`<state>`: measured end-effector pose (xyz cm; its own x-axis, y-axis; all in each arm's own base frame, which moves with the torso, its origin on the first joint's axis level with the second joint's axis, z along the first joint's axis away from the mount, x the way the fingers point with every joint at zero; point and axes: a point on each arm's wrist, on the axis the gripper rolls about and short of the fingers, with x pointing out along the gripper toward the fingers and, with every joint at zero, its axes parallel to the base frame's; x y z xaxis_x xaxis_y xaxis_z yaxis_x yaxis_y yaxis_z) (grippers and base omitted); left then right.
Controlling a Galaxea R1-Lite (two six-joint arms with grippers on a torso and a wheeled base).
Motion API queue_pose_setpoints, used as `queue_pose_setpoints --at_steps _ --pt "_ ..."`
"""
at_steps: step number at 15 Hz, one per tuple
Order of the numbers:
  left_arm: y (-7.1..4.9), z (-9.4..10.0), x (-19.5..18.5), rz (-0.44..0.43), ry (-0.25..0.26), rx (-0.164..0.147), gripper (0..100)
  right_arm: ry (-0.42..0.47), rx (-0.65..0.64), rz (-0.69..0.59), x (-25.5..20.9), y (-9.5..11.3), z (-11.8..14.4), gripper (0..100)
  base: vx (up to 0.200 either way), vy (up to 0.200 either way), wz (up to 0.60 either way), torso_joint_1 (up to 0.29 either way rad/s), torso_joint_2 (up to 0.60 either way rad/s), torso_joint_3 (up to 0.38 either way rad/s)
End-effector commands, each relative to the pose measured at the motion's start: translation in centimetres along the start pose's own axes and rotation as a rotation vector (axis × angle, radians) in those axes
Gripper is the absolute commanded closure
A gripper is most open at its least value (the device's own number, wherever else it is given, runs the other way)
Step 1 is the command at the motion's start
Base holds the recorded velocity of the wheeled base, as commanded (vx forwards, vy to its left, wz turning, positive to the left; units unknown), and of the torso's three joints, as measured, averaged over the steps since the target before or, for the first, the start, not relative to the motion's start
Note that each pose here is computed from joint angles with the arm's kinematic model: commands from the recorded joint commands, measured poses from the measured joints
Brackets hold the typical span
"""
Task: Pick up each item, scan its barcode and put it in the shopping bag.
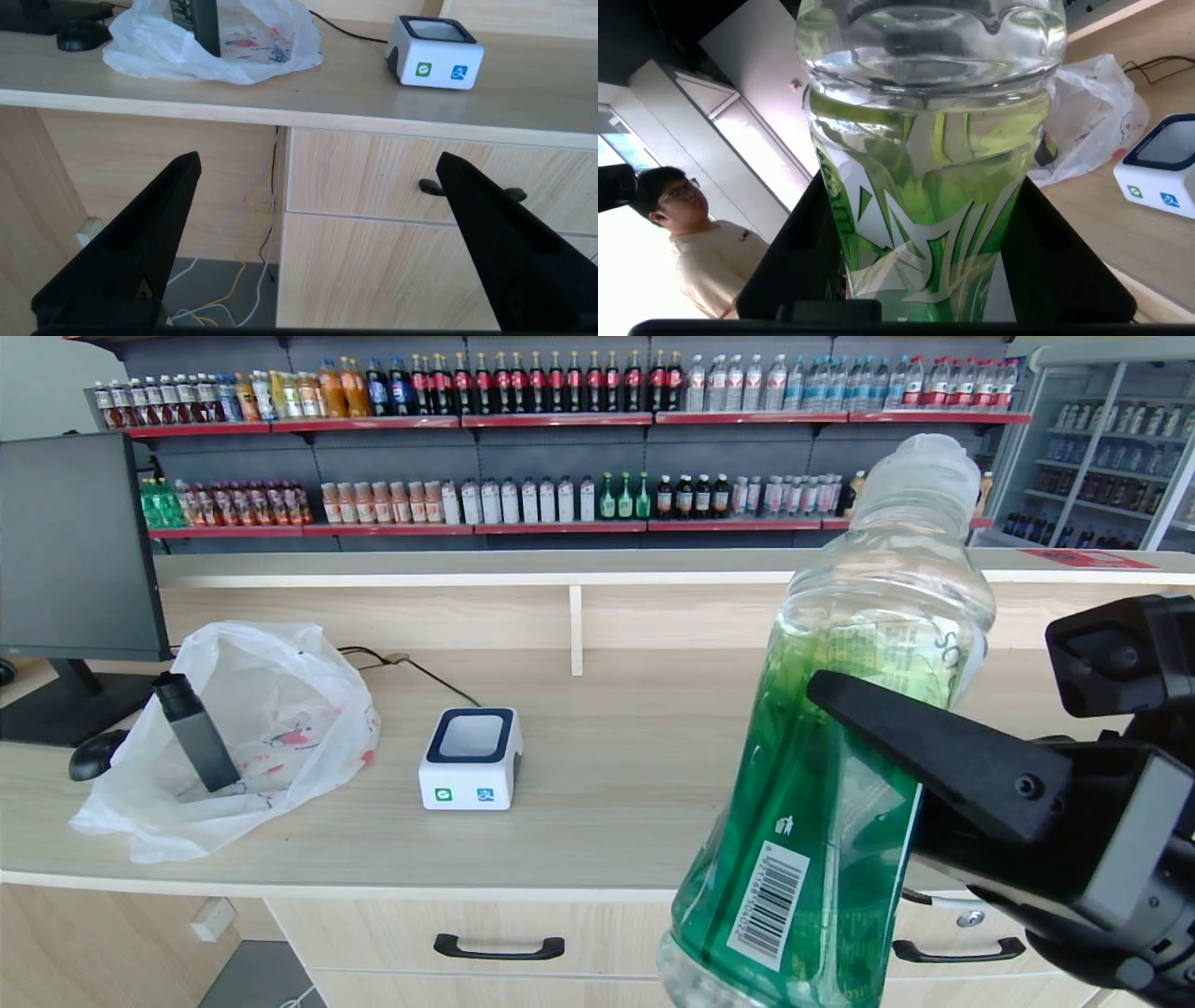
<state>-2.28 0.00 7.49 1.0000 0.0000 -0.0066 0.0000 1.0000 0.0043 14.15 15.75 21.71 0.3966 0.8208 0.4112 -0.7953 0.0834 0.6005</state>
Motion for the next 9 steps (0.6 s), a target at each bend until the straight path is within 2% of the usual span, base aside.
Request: queue_pose_setpoints --at_steps 1,3,5,7,9 --pt "0.0 0.0 0.0 0.000 0.001 0.000 0 0.007 -0.033 -0.008 0.1 -0.3 -0.2 100 0.000 0.000 0.00 0.000 0.00 0.000" --pt "0.0 0.0 0.0 0.002 0.001 0.000 0 0.051 -0.155 -0.051 -0.3 -1.3 -1.2 100 0.000 0.000 0.00 0.000 0.00 0.000" --pt "0.0 0.0 0.0 0.002 0.001 0.000 0 0.076 -0.211 -0.088 -0.7 -2.0 -1.7 100 0.000 0.000 0.00 0.000 0.00 0.000" --pt "0.0 0.0 0.0 0.002 0.001 0.000 0 0.112 -0.383 -0.203 -1.1 -5.0 -1.7 100 0.000 0.000 0.00 0.000 0.00 0.000" --pt "0.0 0.0 0.0 0.002 0.001 0.000 0 0.132 -0.484 -0.238 -1.1 -6.2 -1.7 100 0.000 0.000 0.00 0.000 0.00 0.000"
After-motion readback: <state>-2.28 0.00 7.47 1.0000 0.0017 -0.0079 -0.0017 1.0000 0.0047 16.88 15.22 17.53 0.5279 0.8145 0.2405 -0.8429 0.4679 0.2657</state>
